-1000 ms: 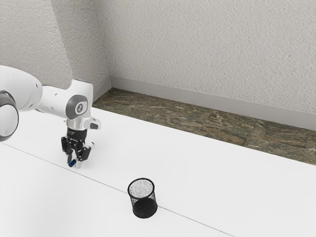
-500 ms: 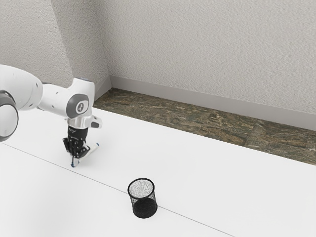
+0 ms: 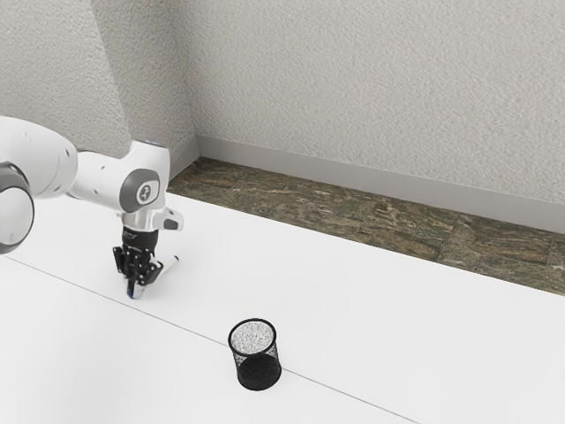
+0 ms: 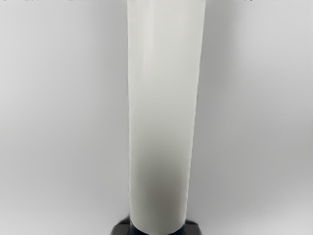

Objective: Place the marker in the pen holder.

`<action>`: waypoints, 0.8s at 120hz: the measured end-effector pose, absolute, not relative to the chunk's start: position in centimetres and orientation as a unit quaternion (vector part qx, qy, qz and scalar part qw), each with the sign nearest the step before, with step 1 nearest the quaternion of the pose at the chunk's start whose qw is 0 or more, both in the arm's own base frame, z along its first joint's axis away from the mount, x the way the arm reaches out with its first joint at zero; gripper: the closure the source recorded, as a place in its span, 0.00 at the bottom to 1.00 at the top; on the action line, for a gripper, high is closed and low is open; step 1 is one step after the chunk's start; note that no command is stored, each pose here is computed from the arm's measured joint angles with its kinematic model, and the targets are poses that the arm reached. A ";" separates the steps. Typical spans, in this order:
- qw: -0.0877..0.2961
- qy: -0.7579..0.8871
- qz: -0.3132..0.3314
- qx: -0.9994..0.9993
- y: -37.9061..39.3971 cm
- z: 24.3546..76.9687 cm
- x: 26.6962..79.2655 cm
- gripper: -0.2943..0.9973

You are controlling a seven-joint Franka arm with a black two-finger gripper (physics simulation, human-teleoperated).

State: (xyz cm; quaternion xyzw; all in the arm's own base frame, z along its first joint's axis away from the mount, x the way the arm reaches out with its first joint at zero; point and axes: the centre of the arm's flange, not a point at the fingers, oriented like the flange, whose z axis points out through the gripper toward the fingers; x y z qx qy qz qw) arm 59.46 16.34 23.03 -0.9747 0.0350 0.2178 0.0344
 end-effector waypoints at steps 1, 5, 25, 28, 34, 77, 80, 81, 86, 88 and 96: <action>0.034 0.035 0.218 -0.975 16.3 23.0 59.5 0.70; 0.034 0.035 0.218 -0.975 16.3 23.0 59.5 0.71; 0.034 0.037 0.216 -0.975 16.1 23.3 59.6 0.77; 0.035 0.038 0.215 -0.975 16.0 23.4 59.6 0.78; 0.037 0.039 0.212 -0.976 16.0 23.8 59.7 0.79; 0.079 0.071 0.146 -0.984 11.9 34.5 61.2 0.84; 0.083 0.075 0.139 -0.984 11.3 35.6 61.4 0.84; 0.084 0.077 0.137 -0.984 11.0 36.0 61.4 0.84; 0.090 0.086 0.127 -0.984 9.7 37.7 61.5 0.84; 0.092 0.091 0.122 -0.984 8.9 38.6 61.5 0.84; 0.099 0.118 0.104 -0.983 5.0 41.8 61.8 0.84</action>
